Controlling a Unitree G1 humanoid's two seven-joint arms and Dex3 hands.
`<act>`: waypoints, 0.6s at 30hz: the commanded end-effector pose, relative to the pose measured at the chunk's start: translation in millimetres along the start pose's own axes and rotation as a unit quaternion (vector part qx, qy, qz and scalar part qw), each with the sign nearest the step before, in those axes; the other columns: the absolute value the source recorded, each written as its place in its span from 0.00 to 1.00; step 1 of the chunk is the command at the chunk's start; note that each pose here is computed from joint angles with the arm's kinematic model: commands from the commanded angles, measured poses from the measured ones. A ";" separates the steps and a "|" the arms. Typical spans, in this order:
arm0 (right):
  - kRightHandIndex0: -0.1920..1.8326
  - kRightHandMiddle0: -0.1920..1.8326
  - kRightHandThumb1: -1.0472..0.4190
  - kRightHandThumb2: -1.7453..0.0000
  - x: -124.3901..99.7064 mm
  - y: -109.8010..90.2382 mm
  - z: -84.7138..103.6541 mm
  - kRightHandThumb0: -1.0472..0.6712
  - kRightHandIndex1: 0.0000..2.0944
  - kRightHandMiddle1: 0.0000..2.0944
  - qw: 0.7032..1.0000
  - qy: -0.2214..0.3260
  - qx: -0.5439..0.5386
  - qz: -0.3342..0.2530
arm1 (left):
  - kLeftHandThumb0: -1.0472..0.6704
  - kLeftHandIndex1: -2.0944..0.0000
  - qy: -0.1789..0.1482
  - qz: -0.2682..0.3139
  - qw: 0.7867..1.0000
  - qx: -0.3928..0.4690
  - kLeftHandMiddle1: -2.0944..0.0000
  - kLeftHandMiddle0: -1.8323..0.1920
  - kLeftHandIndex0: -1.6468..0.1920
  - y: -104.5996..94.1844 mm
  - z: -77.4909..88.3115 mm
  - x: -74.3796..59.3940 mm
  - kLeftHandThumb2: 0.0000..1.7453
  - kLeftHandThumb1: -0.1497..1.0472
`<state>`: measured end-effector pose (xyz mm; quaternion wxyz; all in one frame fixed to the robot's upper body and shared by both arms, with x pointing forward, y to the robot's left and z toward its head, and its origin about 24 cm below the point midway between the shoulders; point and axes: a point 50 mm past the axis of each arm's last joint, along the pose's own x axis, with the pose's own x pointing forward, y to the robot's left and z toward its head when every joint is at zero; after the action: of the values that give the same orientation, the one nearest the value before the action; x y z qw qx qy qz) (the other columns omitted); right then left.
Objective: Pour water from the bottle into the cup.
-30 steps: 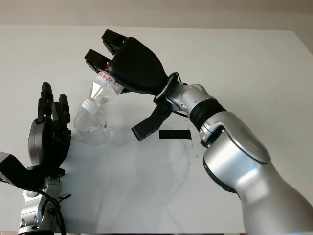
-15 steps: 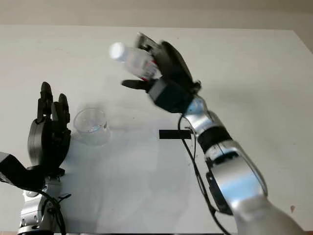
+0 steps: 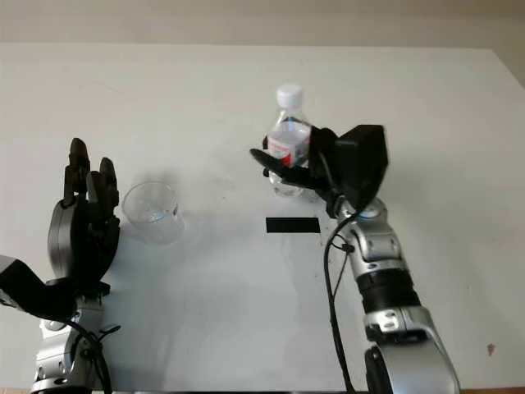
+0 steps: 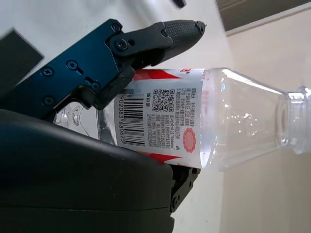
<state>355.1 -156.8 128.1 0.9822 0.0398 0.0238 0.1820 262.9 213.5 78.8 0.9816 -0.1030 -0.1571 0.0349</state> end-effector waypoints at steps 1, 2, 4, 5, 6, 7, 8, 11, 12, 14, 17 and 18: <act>0.80 0.60 0.00 0.73 -6.5 -3.5 9.7 0.39 1.00 1.00 1.000 -0.012 0.016 0.003 | 0.22 1.00 0.019 0.009 1.000 -0.006 0.98 0.99 1.00 2.8 -9.7 -8.2 0.36 1.00; 0.79 0.57 0.00 0.73 -8.6 -4.2 11.3 0.39 1.00 1.00 1.000 -0.011 0.023 0.005 | 0.22 1.00 0.020 0.008 1.000 -0.005 0.98 0.99 1.00 2.8 -9.7 -8.6 0.36 1.00; 0.79 0.55 0.00 0.73 -11.8 -5.1 14.3 0.39 1.00 1.00 0.999 -0.011 0.037 0.004 | 0.22 1.00 0.020 0.009 1.000 -0.004 0.98 0.99 1.00 2.8 -9.6 -9.1 0.35 1.00; 0.79 0.55 0.00 0.73 -13.2 -5.3 15.4 0.39 1.00 1.00 0.999 -0.012 0.042 0.004 | 0.22 1.00 0.020 0.008 1.000 -0.003 0.98 0.99 1.00 3.0 -9.4 -9.2 0.35 1.00; 0.79 0.56 0.00 0.73 -14.5 -5.4 16.2 0.39 1.00 1.00 0.999 -0.013 0.045 0.005 | 0.22 1.00 0.020 0.009 1.000 -0.004 0.98 0.99 1.00 3.2 -9.4 -9.3 0.35 1.00; 0.80 0.57 0.00 0.72 -15.7 -5.3 16.6 0.39 1.00 1.00 0.999 -0.013 0.046 0.004 | 0.22 1.00 0.021 0.010 1.000 -0.005 0.98 0.99 1.00 3.4 -9.4 -9.3 0.35 1.00; 0.80 0.59 0.00 0.72 -16.8 -5.1 16.6 0.39 1.00 1.00 0.999 -0.014 0.046 0.005 | 0.22 1.00 0.021 0.010 1.000 -0.006 0.97 0.99 1.00 3.6 -9.3 -9.4 0.35 1.00; 0.80 0.61 0.00 0.72 -19.9 -3.4 15.7 0.39 1.00 1.00 0.999 -0.013 0.037 0.000 | 0.22 1.00 0.021 0.012 1.000 -0.002 0.97 0.99 1.00 3.9 -8.8 -9.9 0.35 1.00; 0.79 0.61 0.00 0.73 -21.0 -2.2 15.2 0.40 1.00 1.00 0.999 -0.013 0.030 -0.002 | 0.22 1.00 0.020 0.012 1.000 0.000 0.97 0.99 1.00 4.1 -8.5 -10.0 0.35 1.00; 0.80 0.61 0.00 0.72 -23.3 -0.1 14.1 0.39 1.00 1.00 1.000 -0.014 0.008 -0.006 | 0.21 1.00 0.020 0.011 1.000 0.001 0.97 0.99 1.00 4.8 -7.8 -10.4 0.35 1.00; 0.80 0.61 0.00 0.73 -26.3 2.6 10.3 0.39 1.00 1.00 1.000 -0.007 -0.011 -0.015 | 0.21 1.00 0.018 0.009 1.000 0.005 0.97 0.99 1.00 6.5 -6.7 -10.8 0.36 1.00; 0.80 0.61 0.00 0.73 -27.2 3.9 8.7 0.39 1.00 1.00 1.000 -0.005 -0.016 -0.017 | 0.21 1.00 0.017 0.009 1.000 0.007 0.97 0.99 1.00 7.0 -6.3 -10.8 0.36 1.00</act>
<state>331.7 -164.2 133.5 0.9853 0.0342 0.0309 0.1648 260.7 214.4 77.9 0.9820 -0.1005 -0.1561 0.0354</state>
